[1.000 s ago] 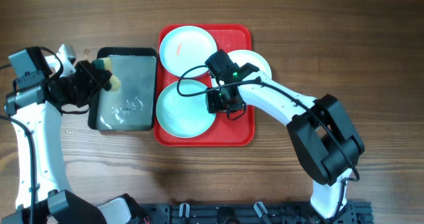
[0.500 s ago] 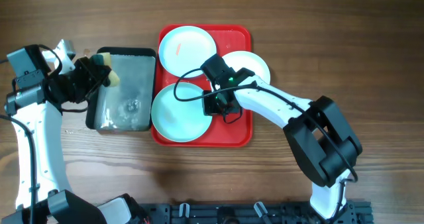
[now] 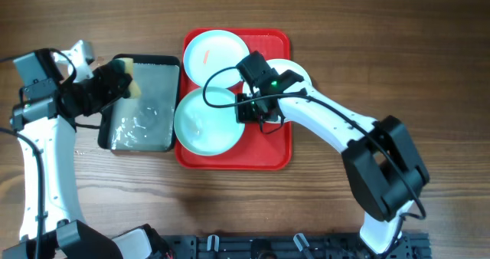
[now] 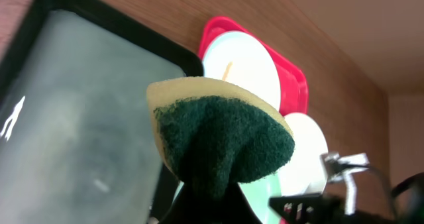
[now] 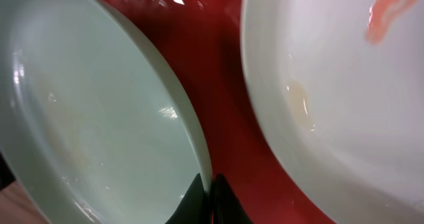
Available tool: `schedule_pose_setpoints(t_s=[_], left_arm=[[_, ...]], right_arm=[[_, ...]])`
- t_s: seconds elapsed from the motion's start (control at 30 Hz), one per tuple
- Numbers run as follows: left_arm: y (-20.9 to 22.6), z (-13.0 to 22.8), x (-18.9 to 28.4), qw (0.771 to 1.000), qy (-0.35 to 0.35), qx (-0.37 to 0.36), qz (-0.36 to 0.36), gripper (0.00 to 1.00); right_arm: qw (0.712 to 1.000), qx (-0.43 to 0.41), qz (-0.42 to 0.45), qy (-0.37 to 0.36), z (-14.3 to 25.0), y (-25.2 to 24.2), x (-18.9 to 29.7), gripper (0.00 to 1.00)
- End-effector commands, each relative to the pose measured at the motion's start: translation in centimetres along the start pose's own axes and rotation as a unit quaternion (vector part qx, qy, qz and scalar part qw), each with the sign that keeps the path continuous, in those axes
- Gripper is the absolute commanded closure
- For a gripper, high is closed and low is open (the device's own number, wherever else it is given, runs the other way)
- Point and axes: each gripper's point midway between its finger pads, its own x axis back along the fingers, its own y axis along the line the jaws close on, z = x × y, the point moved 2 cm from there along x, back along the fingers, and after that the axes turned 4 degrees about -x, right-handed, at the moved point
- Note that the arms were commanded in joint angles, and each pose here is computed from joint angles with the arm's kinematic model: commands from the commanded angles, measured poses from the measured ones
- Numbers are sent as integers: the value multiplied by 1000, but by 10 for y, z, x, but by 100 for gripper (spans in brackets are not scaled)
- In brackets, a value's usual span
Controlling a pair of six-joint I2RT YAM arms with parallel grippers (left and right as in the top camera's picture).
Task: Clean dirty plates on tray and stack at the side
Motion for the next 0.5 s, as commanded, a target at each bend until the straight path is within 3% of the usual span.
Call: schedule_pose_setpoints(t_s=[0.0,0.47], left_arm=[[-15,-3,-1,998,-2,-55,8,96],[-16,-4,-5,998,-5,-67,-11,96]], right_arm=[[998,22,-31,-46,-20,24,33,96],[985,42,-33,-164,-72,47,65,96]])
